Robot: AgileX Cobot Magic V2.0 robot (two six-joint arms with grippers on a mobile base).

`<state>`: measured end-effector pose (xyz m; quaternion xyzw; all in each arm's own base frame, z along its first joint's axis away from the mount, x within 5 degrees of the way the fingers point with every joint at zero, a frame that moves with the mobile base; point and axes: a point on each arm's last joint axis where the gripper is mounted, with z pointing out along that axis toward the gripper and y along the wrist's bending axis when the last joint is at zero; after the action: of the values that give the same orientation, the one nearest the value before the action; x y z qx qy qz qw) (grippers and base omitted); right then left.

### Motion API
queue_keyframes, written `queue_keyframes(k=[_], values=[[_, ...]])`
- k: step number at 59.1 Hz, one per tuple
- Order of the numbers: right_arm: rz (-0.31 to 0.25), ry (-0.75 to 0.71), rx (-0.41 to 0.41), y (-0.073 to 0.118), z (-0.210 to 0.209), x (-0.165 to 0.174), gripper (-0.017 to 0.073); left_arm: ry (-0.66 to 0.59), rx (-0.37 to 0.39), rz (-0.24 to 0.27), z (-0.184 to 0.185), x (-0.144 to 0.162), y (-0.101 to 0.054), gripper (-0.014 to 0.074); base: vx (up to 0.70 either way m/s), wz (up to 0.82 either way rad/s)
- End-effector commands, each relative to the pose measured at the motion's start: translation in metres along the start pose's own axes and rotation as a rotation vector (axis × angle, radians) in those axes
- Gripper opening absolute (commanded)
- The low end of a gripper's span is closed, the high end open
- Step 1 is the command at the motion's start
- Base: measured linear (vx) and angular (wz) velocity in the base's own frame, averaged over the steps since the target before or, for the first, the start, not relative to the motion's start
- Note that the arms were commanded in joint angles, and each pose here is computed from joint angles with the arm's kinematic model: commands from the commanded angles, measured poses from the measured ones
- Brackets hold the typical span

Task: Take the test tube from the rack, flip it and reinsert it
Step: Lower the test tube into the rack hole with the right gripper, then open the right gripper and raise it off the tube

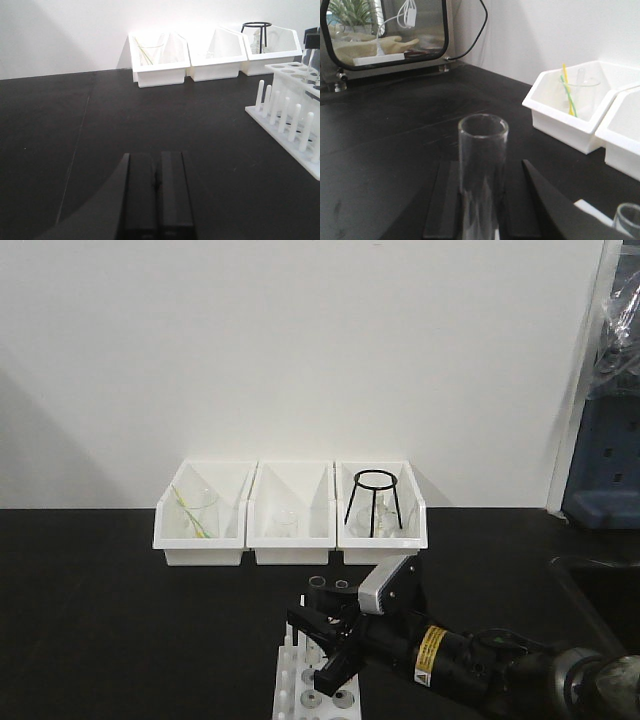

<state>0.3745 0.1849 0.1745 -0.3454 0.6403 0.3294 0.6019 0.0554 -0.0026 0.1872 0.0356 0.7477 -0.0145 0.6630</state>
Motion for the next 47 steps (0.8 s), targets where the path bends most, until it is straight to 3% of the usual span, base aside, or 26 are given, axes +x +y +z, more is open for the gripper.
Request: queue_keyframes(k=[1, 17, 25, 33, 47], values=[[-0.040, -0.129, -0.016, 0.000, -0.002, -0.032, -0.0010, -0.093, 0.014, -0.015, -0.001, -0.009, -0.001, -0.0007, 0.00, 0.00], [-0.025, -0.112, -0.017, -0.001, 0.000, -0.022, 0.0001, -0.093, 0.014, -0.015, -0.001, -0.009, -0.001, -0.0007, 0.00, 0.00], [-0.024, -0.110, -0.018, -0.001, 0.000, -0.021, 0.0050, -0.093, 0.014, -0.015, -0.001, -0.009, -0.001, -0.0007, 0.00, 0.00], [-0.024, -0.111, -0.019, -0.001, 0.000, -0.021, 0.0148, -0.093, 0.014, -0.015, -0.001, -0.009, -0.001, -0.0007, 0.00, 0.00], [-0.023, -0.111, -0.018, -0.001, 0.000, -0.021, 0.0400, -0.093, 0.014, -0.015, -0.001, -0.009, -0.001, -0.0007, 0.00, 0.00]])
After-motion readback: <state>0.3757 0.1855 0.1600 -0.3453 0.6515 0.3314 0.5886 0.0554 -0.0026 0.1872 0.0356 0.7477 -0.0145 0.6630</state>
